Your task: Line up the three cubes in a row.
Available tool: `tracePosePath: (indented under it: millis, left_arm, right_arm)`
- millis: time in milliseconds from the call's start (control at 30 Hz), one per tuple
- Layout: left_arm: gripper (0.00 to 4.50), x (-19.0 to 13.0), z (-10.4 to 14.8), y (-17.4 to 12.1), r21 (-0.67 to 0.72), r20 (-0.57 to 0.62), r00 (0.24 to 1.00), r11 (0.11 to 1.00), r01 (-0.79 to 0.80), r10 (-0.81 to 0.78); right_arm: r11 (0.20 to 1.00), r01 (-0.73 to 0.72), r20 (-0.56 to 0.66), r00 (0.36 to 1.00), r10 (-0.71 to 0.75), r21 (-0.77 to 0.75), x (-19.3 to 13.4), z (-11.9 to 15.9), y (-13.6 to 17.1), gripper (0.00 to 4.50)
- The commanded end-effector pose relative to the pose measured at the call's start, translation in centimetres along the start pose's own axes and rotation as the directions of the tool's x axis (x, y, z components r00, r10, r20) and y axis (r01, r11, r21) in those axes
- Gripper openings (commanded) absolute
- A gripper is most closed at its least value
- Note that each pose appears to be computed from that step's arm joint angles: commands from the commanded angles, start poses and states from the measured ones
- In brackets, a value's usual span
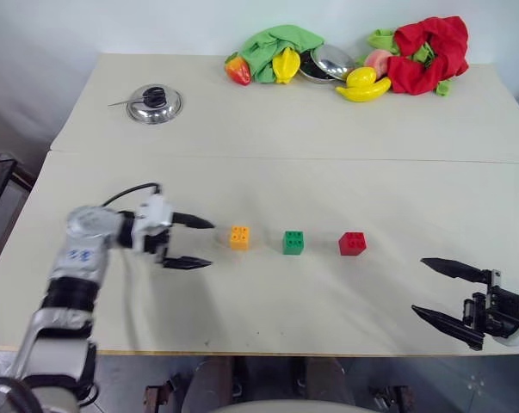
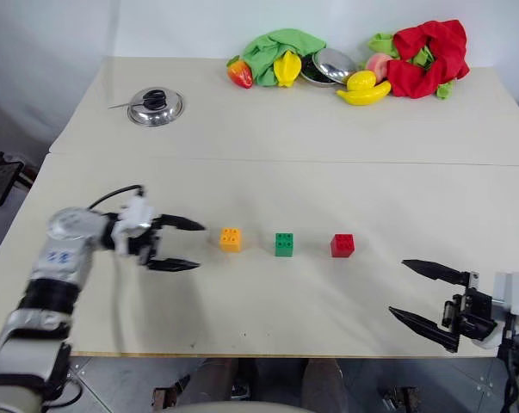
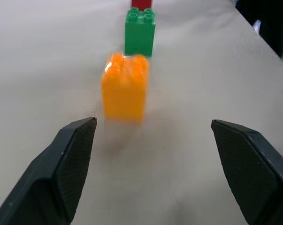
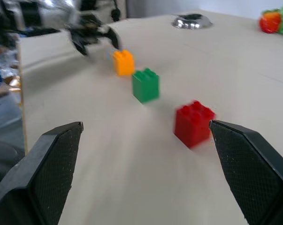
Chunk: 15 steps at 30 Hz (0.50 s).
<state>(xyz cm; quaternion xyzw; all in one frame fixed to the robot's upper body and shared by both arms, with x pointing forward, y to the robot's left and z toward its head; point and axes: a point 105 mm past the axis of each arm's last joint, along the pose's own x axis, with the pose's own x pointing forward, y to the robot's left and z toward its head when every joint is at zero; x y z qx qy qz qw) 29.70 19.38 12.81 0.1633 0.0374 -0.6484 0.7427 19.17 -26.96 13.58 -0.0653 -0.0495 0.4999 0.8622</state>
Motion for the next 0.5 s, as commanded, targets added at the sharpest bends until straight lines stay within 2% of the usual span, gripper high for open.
tracePosePath:
  millis: [33,167,300,367,500]
  left_arm:
    - [4.17,-1.9,1.4,-1.0,0.01,0.067,0.993,0.995,-0.096,0.096]
    - [4.17,-2.7,1.6,-2.3,-0.036,0.072,0.982,0.984,-0.175,0.177]
    - [4.17,-3.4,0.4,-3.4,-0.053,0.059,0.973,0.974,-0.222,0.225]
    - [4.17,-3.7,-0.1,-3.5,-0.075,0.058,0.965,0.965,-0.25,0.255]
    - [4.17,-3.6,0.5,-2.6,-0.064,0.114,0.943,0.95,-0.306,0.312]
  right_arm:
    - [0.999,0.002,0.008,1.0,-0.001,-0.049,-0.8,0.8,-0.3,4.5]
    - [0.999,-0.014,0.022,1.0,0.015,-0.05,-0.5,0.5,-0.4,4.5]
    - [0.998,-0.02,0.03,0.999,0.021,-0.063,-0.3,0.4,-0.7,4.5]
    - [0.998,-0.027,0.029,0.999,0.029,-0.062,-0.4,0.3,-0.7,4.5]
    - [0.997,-0.037,0.022,0.999,0.039,-0.065,-0.3,0.1,-0.8,4.5]
